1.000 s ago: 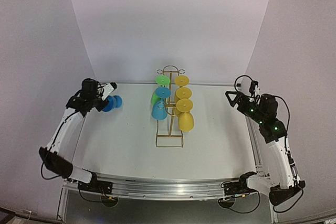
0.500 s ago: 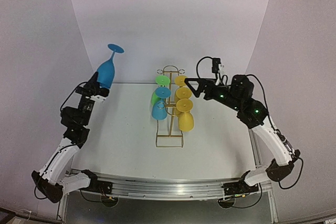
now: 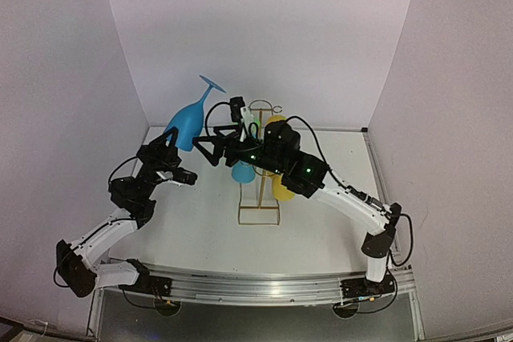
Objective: Place the wine glass upside down on the wine glass rack
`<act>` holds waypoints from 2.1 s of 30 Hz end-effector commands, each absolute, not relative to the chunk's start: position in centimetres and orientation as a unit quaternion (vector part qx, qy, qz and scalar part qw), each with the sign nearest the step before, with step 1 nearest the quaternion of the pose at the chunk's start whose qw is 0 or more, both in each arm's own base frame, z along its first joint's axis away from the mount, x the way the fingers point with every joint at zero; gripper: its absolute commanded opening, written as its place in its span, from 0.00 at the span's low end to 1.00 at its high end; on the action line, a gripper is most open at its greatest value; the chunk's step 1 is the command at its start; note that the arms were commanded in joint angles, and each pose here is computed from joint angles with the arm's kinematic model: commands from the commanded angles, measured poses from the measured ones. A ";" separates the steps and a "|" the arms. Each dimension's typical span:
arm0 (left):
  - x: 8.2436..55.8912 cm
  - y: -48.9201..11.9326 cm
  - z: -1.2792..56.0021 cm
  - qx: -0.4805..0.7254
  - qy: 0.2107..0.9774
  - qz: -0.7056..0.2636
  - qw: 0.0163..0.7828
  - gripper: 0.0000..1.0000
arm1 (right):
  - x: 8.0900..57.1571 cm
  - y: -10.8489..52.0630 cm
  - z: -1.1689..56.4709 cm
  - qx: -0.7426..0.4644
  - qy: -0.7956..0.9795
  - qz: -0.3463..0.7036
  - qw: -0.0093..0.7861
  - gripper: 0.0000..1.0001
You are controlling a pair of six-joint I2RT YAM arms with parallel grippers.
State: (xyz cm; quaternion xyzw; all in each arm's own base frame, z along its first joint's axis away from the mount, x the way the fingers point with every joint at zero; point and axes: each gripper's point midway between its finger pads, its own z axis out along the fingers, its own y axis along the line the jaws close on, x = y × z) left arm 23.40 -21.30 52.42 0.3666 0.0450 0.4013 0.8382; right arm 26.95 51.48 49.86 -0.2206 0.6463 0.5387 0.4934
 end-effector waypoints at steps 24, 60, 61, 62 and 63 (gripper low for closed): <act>21.1 -22.3 53.3 0.353 -0.016 0.427 0.833 0.00 | 27.2 56.2 52.0 -0.168 0.547 0.658 0.490 0.61; 23.6 -22.0 51.2 0.404 0.062 0.423 0.808 0.40 | 26.7 55.2 52.5 -0.156 0.534 0.665 0.498 0.44; 23.9 -22.0 50.5 0.417 0.079 0.416 0.804 0.47 | 26.6 54.9 52.5 -0.160 0.535 0.656 0.508 0.44; 24.1 -21.8 49.9 0.431 0.095 0.406 0.800 0.52 | 26.6 54.5 52.6 -0.163 0.536 0.647 0.517 0.43; 24.1 -21.6 49.4 0.443 0.113 0.395 0.797 0.58 | 26.5 54.0 52.7 -0.164 0.537 0.639 0.525 0.39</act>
